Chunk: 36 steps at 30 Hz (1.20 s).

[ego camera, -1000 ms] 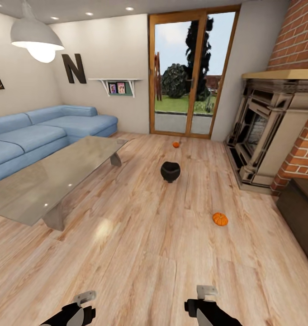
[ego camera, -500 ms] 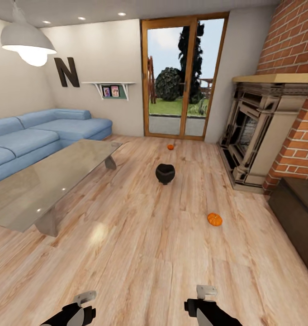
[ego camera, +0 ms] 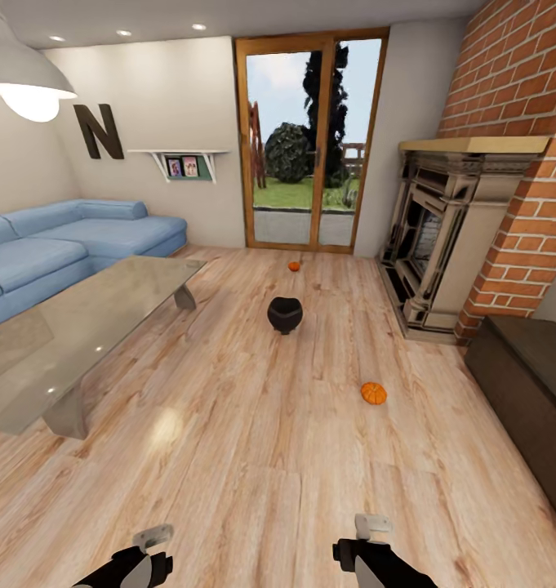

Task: Place each of the two pumpkins and all three candles from the living room inside a cabinet in the living room (use any cabinet), then make sure every cabinet is closed, and position the cauldron so it is next to a table in the living room.

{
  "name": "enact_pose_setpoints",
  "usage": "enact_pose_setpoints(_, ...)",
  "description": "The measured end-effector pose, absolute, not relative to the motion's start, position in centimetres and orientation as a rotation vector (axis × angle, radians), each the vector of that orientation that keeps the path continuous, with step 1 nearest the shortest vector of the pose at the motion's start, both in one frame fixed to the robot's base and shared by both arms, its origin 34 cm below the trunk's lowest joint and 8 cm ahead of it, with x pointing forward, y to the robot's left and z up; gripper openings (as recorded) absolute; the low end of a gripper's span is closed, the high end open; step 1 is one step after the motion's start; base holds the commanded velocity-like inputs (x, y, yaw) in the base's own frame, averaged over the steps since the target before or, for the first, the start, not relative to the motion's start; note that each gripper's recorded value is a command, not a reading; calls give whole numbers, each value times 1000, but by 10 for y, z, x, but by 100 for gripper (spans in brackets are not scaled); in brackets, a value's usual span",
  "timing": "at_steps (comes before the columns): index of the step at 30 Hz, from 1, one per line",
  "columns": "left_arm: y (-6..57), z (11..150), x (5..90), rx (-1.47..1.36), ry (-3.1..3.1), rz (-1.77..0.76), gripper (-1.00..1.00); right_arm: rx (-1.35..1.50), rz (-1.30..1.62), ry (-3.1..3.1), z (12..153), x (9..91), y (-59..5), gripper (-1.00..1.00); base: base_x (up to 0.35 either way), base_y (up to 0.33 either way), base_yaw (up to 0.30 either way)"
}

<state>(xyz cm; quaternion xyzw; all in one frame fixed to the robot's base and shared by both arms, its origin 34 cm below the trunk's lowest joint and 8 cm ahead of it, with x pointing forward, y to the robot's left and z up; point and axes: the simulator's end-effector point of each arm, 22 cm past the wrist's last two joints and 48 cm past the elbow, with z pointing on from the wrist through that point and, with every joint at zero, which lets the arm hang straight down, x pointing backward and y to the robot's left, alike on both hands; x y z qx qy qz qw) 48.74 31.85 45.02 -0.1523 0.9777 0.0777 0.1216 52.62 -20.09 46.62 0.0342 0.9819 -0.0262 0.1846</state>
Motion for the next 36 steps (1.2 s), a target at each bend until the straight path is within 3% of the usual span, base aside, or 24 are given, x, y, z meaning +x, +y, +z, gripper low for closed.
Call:
enact_pose_setpoints(6,319,450,488,-440,2853,229,100,96,-74,2768,466,526,-201,100,136,0,-3)
enact_pose_setpoints(36,319,450,487,-424,2855,235,100,97,-70,2773,466,525,-200,100,327,0,0)
